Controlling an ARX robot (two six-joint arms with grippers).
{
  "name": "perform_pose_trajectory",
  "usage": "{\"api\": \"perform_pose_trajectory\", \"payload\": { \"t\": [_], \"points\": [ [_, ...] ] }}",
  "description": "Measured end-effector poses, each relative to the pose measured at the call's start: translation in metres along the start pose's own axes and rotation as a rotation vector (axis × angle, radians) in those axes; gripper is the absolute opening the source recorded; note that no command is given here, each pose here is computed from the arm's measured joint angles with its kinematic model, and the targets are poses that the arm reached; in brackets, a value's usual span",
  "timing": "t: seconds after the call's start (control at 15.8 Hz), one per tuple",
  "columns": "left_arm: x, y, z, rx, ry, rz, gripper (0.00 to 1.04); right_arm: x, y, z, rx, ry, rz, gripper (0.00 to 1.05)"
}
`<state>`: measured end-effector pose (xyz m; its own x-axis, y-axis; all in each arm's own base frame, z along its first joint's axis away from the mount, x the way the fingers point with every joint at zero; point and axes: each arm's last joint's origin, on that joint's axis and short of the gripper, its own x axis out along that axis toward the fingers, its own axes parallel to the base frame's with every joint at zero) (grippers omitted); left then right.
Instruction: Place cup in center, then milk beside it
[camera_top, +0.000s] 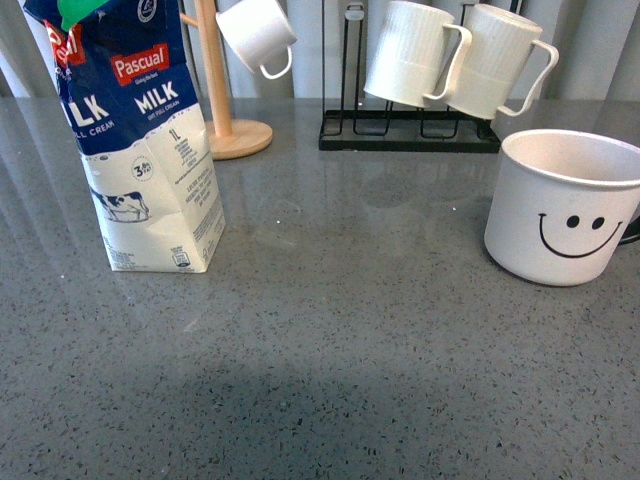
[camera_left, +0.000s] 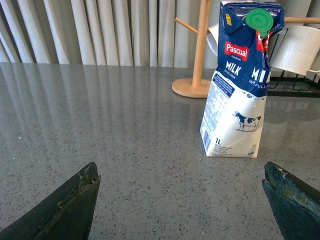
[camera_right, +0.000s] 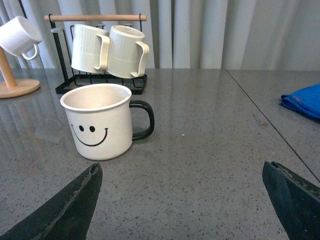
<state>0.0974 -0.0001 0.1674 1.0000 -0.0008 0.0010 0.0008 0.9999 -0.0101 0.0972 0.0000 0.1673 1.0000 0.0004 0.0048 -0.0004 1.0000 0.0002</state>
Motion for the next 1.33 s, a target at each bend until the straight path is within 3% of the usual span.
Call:
{"api": "perform_pose_trajectory", "payload": {
  "t": [1.33],
  "points": [
    [0.0000, 0.0000, 0.0000, 0.000, 0.000, 0.000, 0.98, 0.0000, 0.0000, 0.0000, 0.000, 0.000, 0.000, 0.98]
  ]
}}
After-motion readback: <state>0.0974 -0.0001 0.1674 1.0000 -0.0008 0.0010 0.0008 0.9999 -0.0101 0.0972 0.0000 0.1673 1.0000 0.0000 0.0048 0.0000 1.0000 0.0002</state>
